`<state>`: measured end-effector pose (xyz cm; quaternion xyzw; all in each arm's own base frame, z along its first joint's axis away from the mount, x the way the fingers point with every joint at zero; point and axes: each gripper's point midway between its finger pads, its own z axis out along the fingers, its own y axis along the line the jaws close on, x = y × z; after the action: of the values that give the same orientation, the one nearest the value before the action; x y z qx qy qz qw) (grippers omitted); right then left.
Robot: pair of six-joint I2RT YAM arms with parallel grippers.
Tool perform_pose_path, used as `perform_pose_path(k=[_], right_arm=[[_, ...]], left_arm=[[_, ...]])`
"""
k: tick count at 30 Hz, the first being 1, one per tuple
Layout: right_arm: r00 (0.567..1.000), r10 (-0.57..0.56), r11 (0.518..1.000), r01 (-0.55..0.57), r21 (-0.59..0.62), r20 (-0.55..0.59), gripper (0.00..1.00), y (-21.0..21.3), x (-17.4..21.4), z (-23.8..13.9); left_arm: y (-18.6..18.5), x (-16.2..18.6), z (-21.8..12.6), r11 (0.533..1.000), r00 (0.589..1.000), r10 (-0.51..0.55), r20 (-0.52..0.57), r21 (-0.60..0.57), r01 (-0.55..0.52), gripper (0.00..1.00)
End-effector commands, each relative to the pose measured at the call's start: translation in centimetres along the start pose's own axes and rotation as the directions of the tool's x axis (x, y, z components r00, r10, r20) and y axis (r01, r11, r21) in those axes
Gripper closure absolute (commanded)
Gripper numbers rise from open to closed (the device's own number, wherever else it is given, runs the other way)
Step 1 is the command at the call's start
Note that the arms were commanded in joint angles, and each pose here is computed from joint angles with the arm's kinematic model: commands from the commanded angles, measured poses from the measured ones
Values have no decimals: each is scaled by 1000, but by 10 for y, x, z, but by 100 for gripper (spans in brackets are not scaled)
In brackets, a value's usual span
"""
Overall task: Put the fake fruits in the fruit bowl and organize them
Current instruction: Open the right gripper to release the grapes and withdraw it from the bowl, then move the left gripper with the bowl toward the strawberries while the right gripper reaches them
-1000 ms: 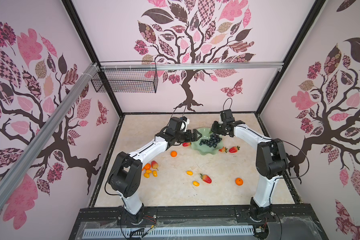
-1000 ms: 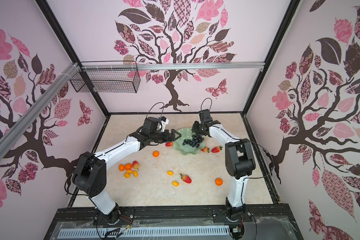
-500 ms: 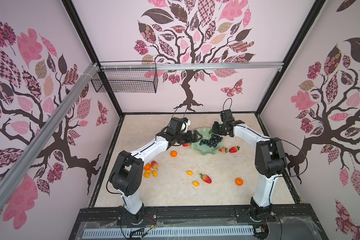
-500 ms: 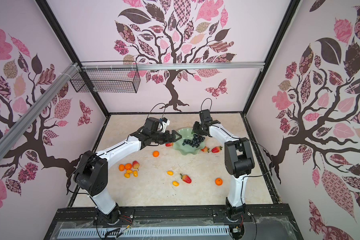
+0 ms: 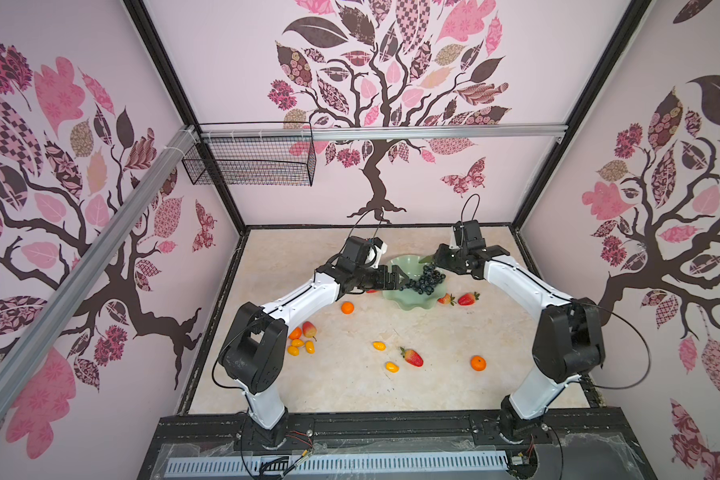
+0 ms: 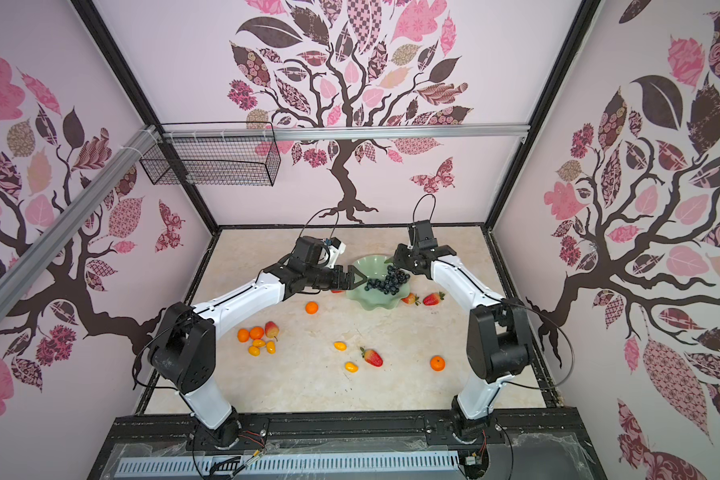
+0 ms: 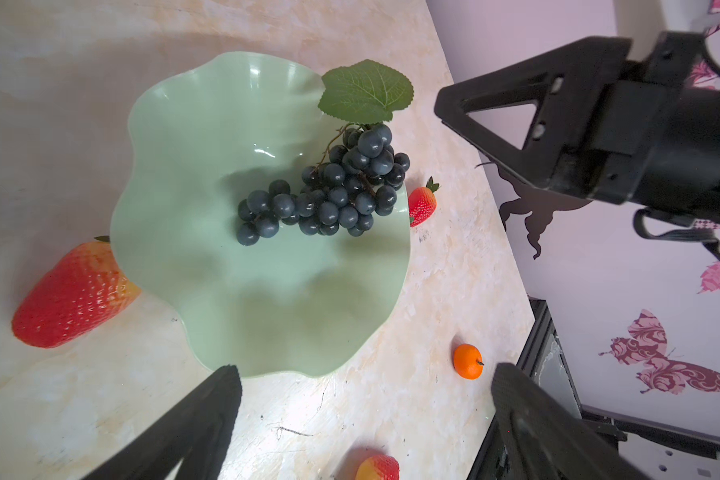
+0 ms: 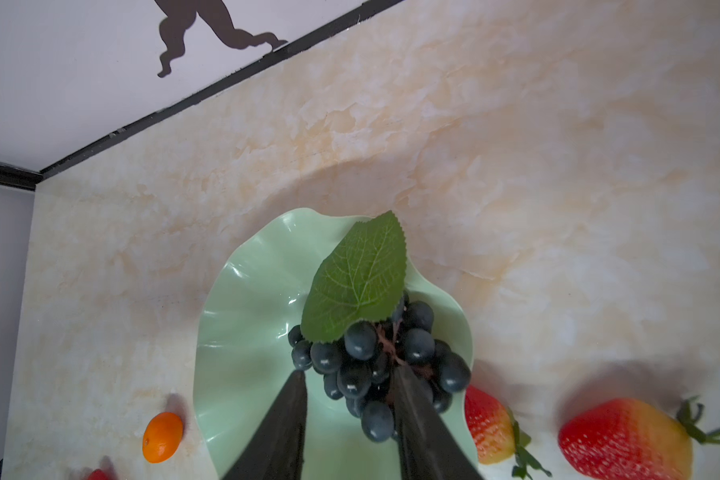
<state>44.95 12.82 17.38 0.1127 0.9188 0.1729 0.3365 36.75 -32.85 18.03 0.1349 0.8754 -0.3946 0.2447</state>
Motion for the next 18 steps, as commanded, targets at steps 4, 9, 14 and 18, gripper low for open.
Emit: perform_pose_path(k=[4,9,14,18], right_arm=[[999,10,997,-14,80,52,63,-33,17,-42],[993,86,987,-95,126,75,64,-72,37,-62],[978,194,962,-205,183,76,64,-118,55,-68],[926,375,918,-378,121,55,64,-148,63,-61]], left_arm=[[-39,-7,-12,990,989,143,44,11,-144,2],[-61,16,-1,968,968,249,5,-17,-249,2],[-80,40,15,952,952,305,-33,-4,-306,2],[-84,42,30,961,960,277,-31,4,-277,2]])
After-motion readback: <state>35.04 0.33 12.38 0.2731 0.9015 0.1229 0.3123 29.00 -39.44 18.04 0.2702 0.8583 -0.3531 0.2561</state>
